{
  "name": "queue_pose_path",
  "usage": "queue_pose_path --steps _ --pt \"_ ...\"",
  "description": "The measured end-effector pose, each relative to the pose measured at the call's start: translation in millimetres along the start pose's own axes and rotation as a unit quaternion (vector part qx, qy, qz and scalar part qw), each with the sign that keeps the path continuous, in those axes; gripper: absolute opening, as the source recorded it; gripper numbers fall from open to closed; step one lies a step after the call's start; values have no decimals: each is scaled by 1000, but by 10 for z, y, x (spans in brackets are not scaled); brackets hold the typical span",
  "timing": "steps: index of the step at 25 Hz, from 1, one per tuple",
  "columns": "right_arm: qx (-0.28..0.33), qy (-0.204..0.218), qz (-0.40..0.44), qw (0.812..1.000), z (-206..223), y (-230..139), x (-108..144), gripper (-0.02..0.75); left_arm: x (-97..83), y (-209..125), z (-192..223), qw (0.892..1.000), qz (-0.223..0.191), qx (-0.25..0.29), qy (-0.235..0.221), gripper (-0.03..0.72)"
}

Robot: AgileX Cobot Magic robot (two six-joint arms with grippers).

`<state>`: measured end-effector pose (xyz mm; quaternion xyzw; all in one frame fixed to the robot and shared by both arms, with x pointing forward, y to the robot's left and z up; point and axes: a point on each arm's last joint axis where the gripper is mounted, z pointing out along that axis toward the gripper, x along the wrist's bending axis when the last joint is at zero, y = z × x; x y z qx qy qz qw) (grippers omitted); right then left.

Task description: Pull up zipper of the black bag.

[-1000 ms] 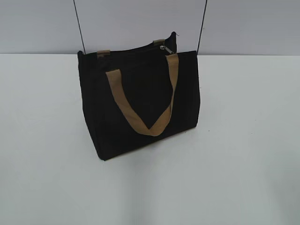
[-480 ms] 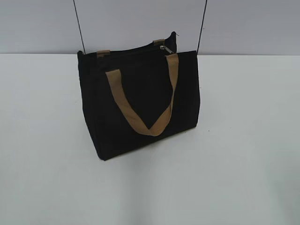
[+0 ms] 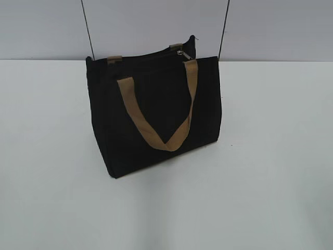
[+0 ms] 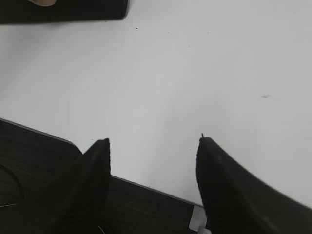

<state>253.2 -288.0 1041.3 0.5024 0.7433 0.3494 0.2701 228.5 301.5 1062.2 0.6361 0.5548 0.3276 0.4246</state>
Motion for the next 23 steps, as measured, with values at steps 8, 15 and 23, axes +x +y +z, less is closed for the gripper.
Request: queue_pose_path --steps 8,15,23 --pt "-39 -62 38 997 -97 -63 11 430 -8 -2 3 999 -17 -2 37 416" --pt "-63 -93 61 992 -148 -102 46 430 -9 -3 5 999 -18 -2 38 398" --pt "-63 -94 63 992 -147 -101 48 430 -9 -4 6 999 -18 -2 37 382"
